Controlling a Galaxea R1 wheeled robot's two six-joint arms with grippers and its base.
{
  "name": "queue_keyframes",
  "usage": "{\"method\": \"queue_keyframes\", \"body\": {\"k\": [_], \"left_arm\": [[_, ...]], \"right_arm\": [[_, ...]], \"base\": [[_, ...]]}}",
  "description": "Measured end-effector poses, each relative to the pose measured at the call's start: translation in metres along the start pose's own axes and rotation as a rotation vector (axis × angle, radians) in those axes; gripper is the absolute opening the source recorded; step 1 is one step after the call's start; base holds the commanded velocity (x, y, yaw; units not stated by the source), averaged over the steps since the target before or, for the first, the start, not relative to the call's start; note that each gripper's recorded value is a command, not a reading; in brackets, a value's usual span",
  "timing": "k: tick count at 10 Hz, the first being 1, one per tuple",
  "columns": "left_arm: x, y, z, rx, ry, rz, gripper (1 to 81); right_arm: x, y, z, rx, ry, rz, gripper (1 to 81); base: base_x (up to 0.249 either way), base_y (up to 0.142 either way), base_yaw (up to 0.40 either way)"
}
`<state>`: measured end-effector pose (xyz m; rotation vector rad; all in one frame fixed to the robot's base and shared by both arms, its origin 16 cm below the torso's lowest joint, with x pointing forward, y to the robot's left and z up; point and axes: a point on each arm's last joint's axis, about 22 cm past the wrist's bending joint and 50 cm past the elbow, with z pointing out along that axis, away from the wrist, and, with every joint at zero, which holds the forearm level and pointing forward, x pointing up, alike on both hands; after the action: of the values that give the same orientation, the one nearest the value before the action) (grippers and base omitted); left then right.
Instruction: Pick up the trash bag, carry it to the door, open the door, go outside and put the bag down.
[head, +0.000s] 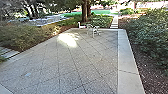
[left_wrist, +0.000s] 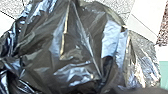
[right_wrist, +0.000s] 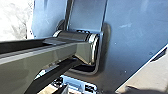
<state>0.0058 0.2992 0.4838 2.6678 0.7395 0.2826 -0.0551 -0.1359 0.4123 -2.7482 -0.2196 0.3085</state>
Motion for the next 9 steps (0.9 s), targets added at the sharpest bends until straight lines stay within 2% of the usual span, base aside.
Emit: {"method": "queue_keyframes", "body": {"k": [3,4,6,9], "left_arm": [[0.092,0.009,-0.007,-0.013,0.044,-0.017,1.0],[0.114,0.010,-0.010,-0.014,0.049,-0.023,1.0],[0.155,0.018,-0.015,-0.020,0.038,-0.031,1.0],[0.215,0.013,-0.031,0.002,0.042,-0.034,1.0]], "right_arm": [[-0.001,0.001,0.001,0.001,-0.004,0.003,81.1],[-0.001,0.001,0.001,0.001,-0.004,0.004,81.1],[-0.001,0.001,0.001,0.001,-0.005,0.005,81.1],[-0.002,0.001,0.001,0.001,-0.007,0.008,81.1]], "base": [[0.000,0.000,0.000],[0.000,0.000,0.000],[0.000,0.000,0.000],[0.000,0.000,0.000]]}}
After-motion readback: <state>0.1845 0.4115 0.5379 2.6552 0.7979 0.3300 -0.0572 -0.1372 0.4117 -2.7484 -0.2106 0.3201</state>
